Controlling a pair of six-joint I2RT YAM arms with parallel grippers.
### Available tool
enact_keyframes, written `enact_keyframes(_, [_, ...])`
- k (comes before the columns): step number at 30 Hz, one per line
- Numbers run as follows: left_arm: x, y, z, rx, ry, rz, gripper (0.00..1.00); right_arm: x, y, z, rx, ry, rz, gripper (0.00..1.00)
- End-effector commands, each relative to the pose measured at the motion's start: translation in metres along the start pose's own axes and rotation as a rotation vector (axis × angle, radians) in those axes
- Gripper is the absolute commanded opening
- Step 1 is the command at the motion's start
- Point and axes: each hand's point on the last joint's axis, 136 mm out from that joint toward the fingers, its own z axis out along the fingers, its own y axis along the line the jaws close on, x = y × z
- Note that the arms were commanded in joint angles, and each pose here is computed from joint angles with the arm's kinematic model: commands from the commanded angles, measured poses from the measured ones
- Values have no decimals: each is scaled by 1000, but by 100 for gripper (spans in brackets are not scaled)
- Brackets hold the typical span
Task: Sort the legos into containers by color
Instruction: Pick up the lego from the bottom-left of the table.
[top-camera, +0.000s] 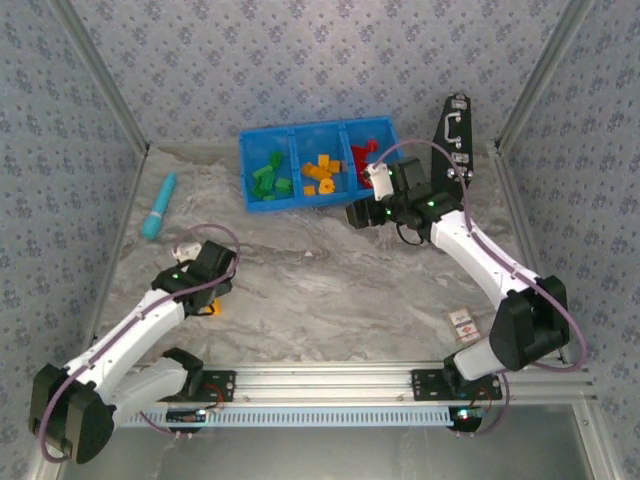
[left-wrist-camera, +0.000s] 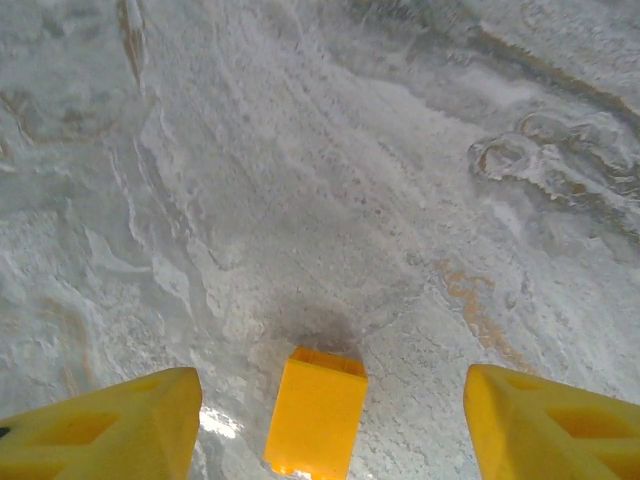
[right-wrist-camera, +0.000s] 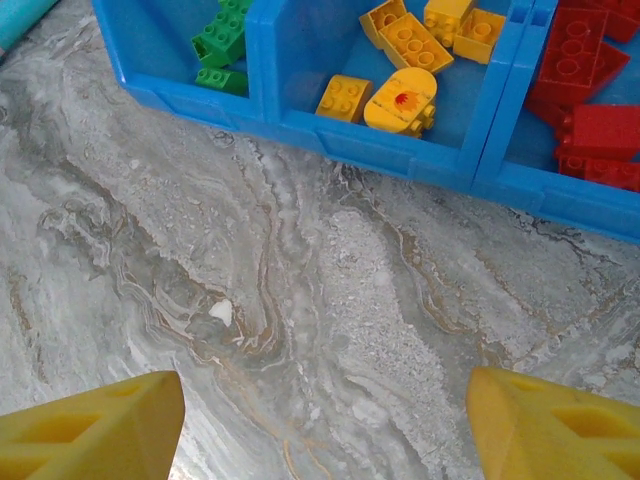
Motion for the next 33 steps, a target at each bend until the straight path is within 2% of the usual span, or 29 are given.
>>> enact_keyframes(1, [13,4,6,-32,40,-79,70,-10,4,0,-28,-8,-19,77])
enact_keyframes(8, [46,15,27,-53,100,-158,72,-9,3,5,-30,7,-12,78])
enact_keyframes(13, [51,17,31,-63,105,-158,75,-11,2,5,-28,5,-14,78])
enact_keyframes(22, [54,1,44,-18,122,-158,78,-9,3,8,-32,16,-10,78])
enact_keyframes(28, [64,-5,56,-25,171,-145,70,-9,0,4,-9,22,-16,78])
enact_keyframes(33, [65,-8,60,-15,178,-139,54,-7,-2,5,3,29,-12,78])
